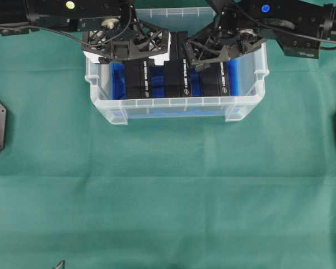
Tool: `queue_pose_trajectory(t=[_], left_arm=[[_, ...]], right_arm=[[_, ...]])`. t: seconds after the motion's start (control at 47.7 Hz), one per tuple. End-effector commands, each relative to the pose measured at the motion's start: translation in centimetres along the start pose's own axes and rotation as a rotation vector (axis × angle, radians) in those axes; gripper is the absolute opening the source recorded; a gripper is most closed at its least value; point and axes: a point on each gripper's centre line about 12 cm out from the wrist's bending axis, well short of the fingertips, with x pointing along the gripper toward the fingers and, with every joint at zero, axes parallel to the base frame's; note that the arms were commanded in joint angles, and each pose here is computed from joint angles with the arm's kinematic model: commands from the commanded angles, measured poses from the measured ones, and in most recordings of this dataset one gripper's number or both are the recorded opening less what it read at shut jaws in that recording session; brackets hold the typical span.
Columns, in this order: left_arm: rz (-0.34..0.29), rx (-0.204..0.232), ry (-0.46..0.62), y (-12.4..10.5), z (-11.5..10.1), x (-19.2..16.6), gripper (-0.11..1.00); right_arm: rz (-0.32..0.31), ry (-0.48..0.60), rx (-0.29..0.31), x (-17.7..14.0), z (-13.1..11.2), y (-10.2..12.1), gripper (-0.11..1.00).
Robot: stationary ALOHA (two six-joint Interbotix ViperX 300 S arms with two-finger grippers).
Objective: Take the box out of the case with both arms.
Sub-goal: 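Close left gripper on left box, right gripper on right box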
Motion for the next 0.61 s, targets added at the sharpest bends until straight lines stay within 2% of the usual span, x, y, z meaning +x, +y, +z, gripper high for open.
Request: queue_pose_trajectory(t=[0.0, 0.356, 0.461, 0.524, 0.587], left_arm=[[0.022, 0.009, 0.007, 0.56, -0.39, 0.04, 0.90], [0.032, 0.025, 0.020, 0.62, -0.64, -0.02, 0.90], [0.059, 0.030, 0.032, 0.82, -0.96, -0.17, 0.89], [0.094, 0.033, 0.044, 1.18, -1.06, -0.44, 0.86], [0.103, 0.038, 0.047, 1.35, -1.22, -0.77, 0.78]], right_arm=[[-0.007, 0.006, 0.007, 0.01, -0.20, -0.33, 0.95], [-0.007, 0.006, 0.007, -0.03, -0.19, -0.31, 0.95], [-0.009, 0.007, 0.009, -0.03, -0.19, -0.33, 0.94], [-0.011, 0.006, 0.013, -0.03, -0.18, -0.35, 0.90], [-0.011, 0.005, 0.024, -0.04, -0.22, -0.33, 0.80]])
